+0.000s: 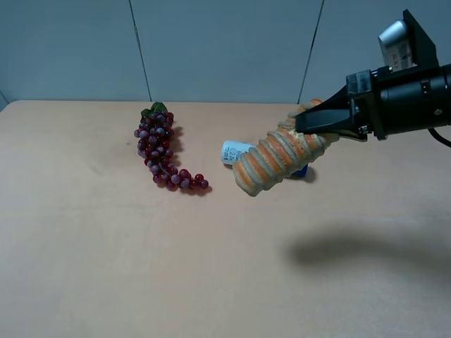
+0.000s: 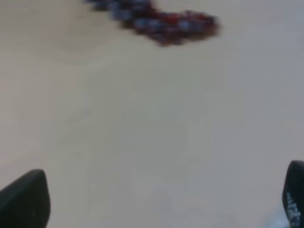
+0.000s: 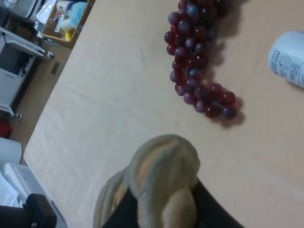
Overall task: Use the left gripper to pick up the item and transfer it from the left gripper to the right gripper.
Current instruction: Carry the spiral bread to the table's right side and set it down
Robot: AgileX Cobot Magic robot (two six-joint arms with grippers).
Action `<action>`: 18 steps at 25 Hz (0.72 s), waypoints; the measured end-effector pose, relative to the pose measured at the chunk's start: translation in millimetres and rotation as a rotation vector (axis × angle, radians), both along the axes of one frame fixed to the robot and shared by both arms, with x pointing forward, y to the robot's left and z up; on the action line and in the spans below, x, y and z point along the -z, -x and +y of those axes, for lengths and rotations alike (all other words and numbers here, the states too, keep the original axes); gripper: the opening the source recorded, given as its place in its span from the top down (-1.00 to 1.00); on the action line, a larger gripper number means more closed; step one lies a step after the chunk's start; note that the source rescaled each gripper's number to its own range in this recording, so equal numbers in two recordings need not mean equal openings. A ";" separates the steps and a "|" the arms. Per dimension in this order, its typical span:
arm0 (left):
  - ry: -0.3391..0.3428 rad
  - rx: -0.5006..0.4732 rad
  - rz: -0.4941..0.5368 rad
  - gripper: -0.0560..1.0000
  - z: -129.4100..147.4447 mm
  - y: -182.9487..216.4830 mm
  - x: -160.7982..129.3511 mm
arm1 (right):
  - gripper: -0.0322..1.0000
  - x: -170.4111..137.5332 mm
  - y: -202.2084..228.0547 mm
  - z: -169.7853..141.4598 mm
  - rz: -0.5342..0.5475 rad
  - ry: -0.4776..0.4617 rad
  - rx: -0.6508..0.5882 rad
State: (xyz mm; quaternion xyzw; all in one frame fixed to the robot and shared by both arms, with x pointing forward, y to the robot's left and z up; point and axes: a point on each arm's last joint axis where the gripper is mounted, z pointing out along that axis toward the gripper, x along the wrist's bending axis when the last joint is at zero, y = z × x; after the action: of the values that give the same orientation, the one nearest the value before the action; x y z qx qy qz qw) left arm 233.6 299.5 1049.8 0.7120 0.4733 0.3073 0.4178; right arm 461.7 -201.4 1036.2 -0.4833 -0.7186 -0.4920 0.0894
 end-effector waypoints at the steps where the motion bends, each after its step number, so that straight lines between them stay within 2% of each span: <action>1: 0.000 -0.050 0.000 -0.93 -0.3 0.0 0.0 | 0.93 0.8 0.3 -0.3 0.008 0.008 0.000; 6: 0.001 -0.266 0.000 -0.93 -1.4 -0.3 0.0 | 0.93 6.3 1.9 -3.4 0.057 0.064 0.013; 10: 0.002 -0.379 0.000 -0.93 -2.0 -0.6 0.0 | 0.93 10.7 3.9 -5.9 0.119 0.102 0.032; 14: 0.002 -0.406 -0.001 -0.93 -2.1 -0.7 -0.1 | 0.93 15.9 5.7 -9.8 0.188 0.152 0.067; 18: 0.002 -0.406 -0.002 -0.93 -2.1 -0.7 -0.2 | 0.94 15.6 0.6 -15.9 0.271 0.258 0.096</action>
State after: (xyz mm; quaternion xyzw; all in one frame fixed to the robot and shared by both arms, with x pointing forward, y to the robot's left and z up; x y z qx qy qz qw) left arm 234.3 297.4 1050.0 0.6013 0.6070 0.3853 0.3485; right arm 461.0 -217.3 1020.7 -0.5863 -0.7333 -0.3298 0.0989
